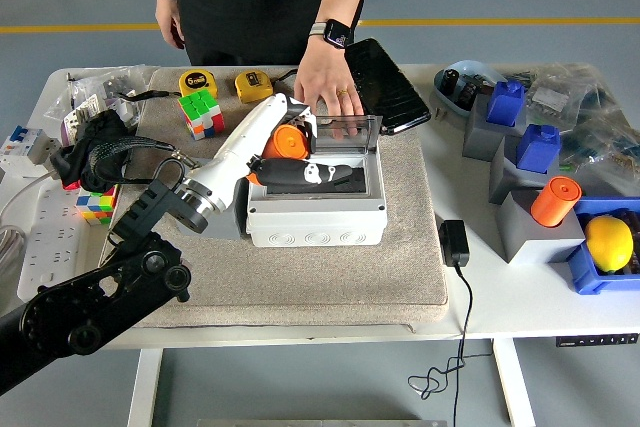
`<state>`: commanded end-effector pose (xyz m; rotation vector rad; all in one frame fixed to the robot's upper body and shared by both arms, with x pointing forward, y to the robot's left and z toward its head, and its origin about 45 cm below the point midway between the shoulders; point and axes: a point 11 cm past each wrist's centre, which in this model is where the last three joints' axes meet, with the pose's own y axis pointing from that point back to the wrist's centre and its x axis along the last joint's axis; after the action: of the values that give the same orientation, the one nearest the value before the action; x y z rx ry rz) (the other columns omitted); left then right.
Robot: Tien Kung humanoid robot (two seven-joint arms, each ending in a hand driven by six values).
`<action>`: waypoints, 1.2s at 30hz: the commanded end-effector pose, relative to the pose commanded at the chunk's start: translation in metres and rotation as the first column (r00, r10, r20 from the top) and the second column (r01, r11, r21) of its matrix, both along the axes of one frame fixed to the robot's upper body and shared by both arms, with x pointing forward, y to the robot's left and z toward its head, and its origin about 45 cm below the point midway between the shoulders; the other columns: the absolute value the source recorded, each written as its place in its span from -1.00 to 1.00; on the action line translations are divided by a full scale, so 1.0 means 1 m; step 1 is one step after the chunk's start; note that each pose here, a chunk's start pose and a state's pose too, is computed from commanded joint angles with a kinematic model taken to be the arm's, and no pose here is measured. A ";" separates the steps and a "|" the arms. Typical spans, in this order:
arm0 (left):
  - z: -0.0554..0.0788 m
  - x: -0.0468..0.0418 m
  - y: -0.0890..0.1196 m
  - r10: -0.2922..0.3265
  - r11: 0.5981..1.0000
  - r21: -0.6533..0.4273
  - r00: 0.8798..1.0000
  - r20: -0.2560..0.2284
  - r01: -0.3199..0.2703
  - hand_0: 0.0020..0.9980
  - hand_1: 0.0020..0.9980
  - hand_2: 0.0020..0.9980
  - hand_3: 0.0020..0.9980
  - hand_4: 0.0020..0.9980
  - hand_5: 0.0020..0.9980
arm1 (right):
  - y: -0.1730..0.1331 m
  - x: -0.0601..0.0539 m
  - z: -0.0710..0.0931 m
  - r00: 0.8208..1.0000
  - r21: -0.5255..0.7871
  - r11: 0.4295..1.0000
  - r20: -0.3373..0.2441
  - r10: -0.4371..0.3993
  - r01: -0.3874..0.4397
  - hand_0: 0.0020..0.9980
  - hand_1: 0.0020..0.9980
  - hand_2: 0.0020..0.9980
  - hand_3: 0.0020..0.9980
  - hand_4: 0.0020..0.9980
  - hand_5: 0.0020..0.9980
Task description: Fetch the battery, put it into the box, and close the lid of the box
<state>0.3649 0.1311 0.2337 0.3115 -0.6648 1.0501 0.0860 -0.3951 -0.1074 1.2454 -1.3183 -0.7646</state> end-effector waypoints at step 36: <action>-0.039 0.0311 -0.067 -0.062 0.873 0.487 0.991 0.115 -0.002 -0.87 -0.92 -0.71 -0.60 1.00 -0.05 | 0.005 0.000 0.000 1.000 0.009 1.000 0.004 0.020 -0.020 0.45 0.36 0.36 0.29 1.00 0.17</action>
<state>0.3960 0.0637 0.1949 0.6740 -1.0498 0.8646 0.0865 -0.3902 -0.1077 1.2653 -1.3049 -0.7552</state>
